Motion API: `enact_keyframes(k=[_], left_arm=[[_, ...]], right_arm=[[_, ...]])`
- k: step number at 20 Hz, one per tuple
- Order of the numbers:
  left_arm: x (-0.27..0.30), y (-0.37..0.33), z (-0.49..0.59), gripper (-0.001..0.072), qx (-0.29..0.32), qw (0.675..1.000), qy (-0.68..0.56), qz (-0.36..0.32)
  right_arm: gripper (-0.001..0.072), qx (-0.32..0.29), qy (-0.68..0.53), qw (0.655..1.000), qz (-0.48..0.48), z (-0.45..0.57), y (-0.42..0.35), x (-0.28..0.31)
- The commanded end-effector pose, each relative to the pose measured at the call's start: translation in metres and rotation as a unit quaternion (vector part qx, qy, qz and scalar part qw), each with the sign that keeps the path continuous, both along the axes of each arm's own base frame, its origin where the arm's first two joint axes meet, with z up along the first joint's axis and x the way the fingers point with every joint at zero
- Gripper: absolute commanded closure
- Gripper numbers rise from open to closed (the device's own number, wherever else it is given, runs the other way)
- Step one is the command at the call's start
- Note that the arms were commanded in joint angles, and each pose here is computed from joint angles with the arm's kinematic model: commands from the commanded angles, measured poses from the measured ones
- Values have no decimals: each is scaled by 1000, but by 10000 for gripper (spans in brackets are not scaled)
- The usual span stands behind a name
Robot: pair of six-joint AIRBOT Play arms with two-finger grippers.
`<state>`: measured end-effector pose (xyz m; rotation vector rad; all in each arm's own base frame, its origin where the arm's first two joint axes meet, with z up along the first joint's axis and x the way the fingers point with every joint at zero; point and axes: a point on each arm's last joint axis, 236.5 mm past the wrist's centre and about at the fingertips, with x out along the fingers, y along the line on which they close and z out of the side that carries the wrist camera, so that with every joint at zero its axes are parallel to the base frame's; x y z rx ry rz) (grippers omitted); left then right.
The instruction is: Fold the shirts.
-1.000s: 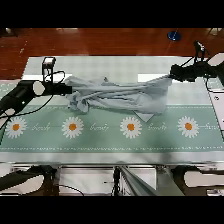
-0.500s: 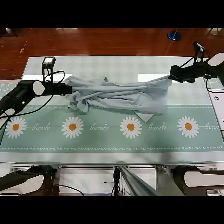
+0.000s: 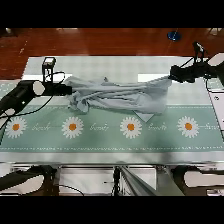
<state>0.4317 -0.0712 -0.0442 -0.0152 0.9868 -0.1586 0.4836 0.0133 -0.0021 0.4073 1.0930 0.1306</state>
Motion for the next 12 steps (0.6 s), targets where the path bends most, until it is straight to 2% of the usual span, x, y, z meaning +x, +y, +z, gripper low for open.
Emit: enact_keyframes(k=[1,6,12], left_arm=[[-1,0,-1,667,0,1000,2,-1],[2,0,1,668,0,1000,-5,0],[29,0,22,667,-5,997,-76,9]], right_arm=[[697,0,1,1000,0,-1,0,-1],[698,-9,-5,1000,-1,0,-4,2],[697,-31,-55,998,-16,9,-16,23]])
